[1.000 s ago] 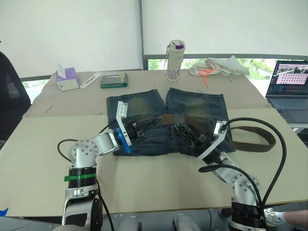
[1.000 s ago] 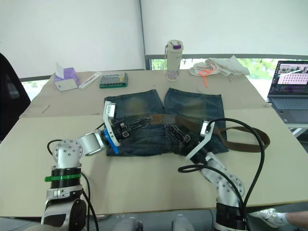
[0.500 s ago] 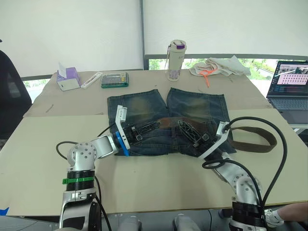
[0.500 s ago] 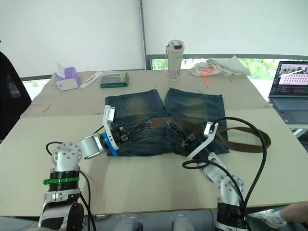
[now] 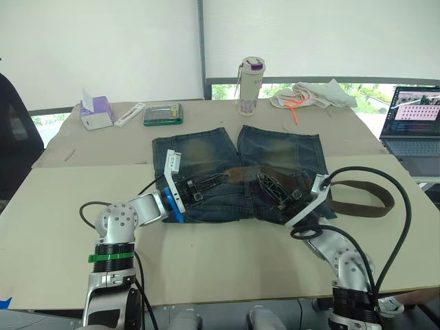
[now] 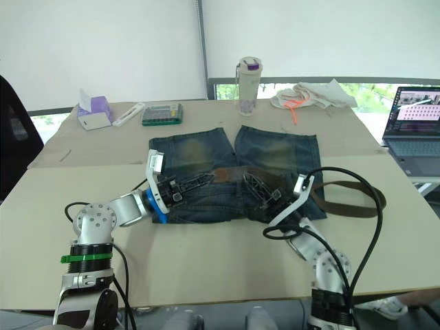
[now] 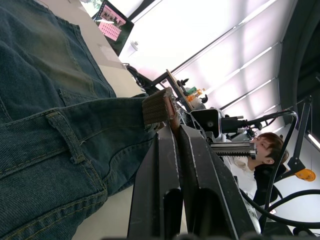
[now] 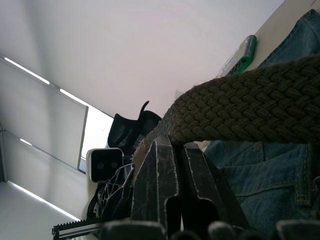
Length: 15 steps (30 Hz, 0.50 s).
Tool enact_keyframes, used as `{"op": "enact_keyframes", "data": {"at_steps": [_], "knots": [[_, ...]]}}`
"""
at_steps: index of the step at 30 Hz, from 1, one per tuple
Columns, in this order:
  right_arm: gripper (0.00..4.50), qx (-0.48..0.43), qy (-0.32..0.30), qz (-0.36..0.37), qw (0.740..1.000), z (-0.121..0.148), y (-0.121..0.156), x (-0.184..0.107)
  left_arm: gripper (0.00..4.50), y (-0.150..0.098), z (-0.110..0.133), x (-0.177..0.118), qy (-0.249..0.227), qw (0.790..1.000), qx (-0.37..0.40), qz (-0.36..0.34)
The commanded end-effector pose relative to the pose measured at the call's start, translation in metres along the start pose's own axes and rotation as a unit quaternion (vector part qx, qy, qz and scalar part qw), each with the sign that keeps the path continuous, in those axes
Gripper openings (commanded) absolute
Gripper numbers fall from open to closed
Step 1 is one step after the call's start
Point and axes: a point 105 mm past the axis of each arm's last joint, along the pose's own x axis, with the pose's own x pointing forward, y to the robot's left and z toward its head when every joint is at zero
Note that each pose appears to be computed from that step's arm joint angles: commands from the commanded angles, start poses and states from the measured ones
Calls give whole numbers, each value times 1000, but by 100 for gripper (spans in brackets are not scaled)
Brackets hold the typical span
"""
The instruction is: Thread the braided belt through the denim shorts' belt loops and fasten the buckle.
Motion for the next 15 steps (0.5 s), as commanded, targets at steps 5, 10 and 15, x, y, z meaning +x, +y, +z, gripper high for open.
{"op": "enact_keyframes", "data": {"at_steps": [5,10,15], "knots": [[0,-21,-14,15,1000,10,11,1,68,-7,6,-3,-9,999,28,-18],[0,-37,-38,-32,998,18,1,-9,235,-4,4,-10,5,998,67,3],[0,-78,-56,-107,990,27,-12,-24,389,3,0,-29,53,975,214,34]]}}
